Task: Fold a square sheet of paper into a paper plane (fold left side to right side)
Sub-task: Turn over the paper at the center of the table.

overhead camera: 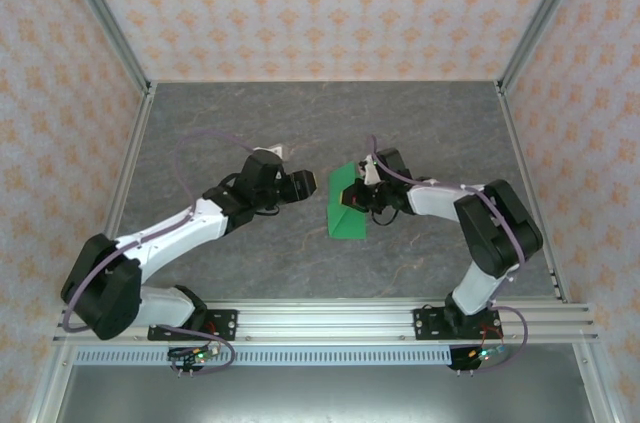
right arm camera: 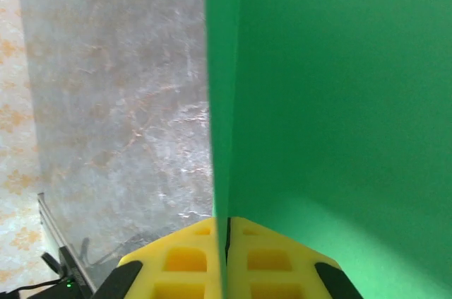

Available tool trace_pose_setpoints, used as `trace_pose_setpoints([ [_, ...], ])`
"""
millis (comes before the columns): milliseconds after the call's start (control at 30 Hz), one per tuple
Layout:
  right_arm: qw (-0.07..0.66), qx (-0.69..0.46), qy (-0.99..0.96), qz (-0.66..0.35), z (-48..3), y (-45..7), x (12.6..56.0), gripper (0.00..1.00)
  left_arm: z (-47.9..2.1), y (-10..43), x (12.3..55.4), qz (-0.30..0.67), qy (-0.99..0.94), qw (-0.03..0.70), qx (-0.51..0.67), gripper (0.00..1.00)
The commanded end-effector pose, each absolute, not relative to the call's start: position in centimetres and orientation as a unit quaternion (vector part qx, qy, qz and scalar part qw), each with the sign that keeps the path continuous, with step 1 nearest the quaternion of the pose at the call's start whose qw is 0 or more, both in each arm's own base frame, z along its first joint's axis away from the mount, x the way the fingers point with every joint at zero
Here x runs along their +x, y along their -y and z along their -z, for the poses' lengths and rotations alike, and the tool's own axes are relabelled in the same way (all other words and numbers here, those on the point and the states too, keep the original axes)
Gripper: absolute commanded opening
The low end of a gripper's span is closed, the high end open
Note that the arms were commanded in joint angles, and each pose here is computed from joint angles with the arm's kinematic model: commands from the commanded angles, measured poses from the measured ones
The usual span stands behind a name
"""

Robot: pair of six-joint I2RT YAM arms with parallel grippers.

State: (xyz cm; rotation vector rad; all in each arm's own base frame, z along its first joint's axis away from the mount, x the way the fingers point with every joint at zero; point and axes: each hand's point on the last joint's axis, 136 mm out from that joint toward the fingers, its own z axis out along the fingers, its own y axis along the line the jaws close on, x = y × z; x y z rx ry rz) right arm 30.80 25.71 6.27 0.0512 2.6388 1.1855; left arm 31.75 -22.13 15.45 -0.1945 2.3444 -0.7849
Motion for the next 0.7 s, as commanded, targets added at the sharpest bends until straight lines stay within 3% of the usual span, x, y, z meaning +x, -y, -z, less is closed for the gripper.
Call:
trace_pose_setpoints([
  [0,0.199,0.012,-0.863,-0.464,-13.0,-24.7,33.2,0.01,-18.2,21.3,31.5,0.300,-0.882,0.355,-0.073,0.72],
  [233,0.317,-0.026,-0.767,-0.557,-26.7,-22.2,33.8,0.01,-28.0,24.1,30.6,0.438,-0.805,0.399,-0.031,0.94],
  [400,0.355,-0.062,-0.693,-0.625,-35.3,-22.8,31.9,0.01,-33.9,27.0,29.9,0.540,-0.744,0.393,0.012,0.94],
  [667,0.348,-0.099,-0.642,-0.676,-41.2,-24.4,28.5,0.02,-39.1,29.6,29.3,0.645,-0.665,0.374,0.046,0.89],
])
